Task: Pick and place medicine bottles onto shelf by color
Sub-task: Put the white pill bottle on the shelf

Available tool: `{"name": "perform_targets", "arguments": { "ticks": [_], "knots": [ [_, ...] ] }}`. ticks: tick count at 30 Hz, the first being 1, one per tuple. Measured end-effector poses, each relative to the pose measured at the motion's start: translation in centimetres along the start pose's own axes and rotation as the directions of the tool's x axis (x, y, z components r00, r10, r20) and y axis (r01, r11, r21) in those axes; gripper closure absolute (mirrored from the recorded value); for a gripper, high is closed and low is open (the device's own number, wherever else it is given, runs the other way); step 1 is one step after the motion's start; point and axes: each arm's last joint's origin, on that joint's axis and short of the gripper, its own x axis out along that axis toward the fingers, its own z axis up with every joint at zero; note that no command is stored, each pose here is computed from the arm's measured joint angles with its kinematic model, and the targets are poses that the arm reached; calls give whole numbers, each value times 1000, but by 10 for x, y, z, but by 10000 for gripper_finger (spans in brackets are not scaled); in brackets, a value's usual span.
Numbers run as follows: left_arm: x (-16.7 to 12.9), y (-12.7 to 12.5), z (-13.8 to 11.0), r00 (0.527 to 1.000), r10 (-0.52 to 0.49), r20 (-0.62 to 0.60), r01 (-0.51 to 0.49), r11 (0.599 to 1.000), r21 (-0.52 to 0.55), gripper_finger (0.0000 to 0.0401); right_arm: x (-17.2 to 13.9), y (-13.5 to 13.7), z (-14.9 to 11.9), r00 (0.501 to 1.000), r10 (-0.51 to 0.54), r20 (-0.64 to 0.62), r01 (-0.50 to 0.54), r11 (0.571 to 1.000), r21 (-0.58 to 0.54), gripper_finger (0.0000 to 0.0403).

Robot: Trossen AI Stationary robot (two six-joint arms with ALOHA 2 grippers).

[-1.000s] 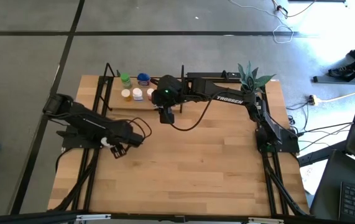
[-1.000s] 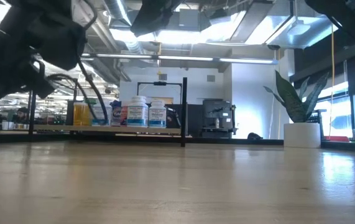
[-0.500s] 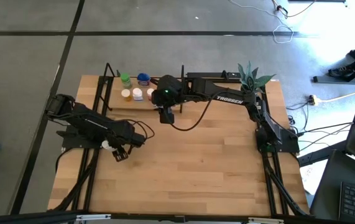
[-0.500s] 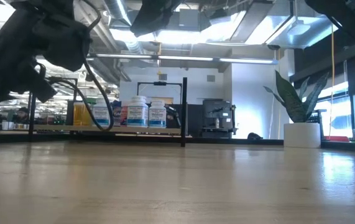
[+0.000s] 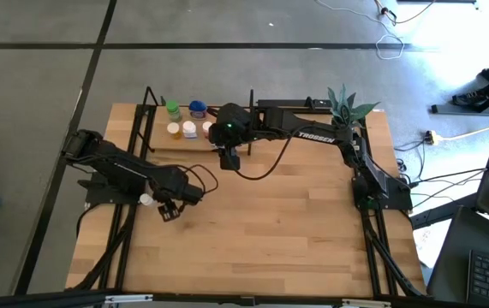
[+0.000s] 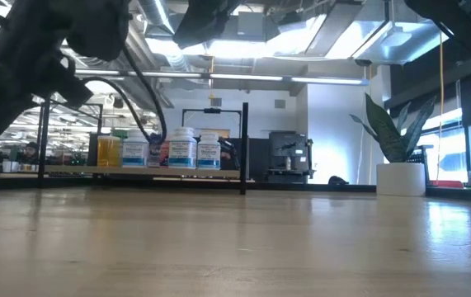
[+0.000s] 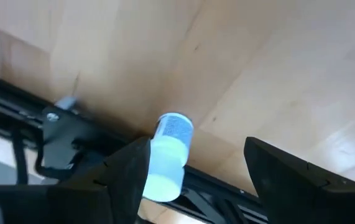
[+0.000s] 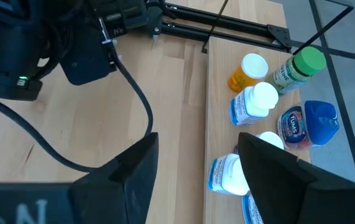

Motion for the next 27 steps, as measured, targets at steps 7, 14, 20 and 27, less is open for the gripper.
{"name": "perform_targets", "arguments": {
  "ticks": [7, 14, 20, 27],
  "knots": [
    [1, 4, -4, 998, 53, -30, -54, 998, -24, 146, 0, 0, 0, 1000, 1, -1, -1, 1000, 24, 180],
    [10, 8, -7, 994, 89, -64, -93, 993, -72, 146, 0, 0, 0, 1000, 1, -1, -1, 1000, 24, 180],
    [17, 9, -10, 990, 78, -116, -93, 987, -127, 146, 0, 0, 0, 1000, 0, 0, 0, 1000, 27, 180],
    [22, 11, -12, 987, 83, -139, -101, 986, -129, 146, 0, 0, 0, 1000, 0, 0, 0, 1000, 27, 180]
  ]
}}
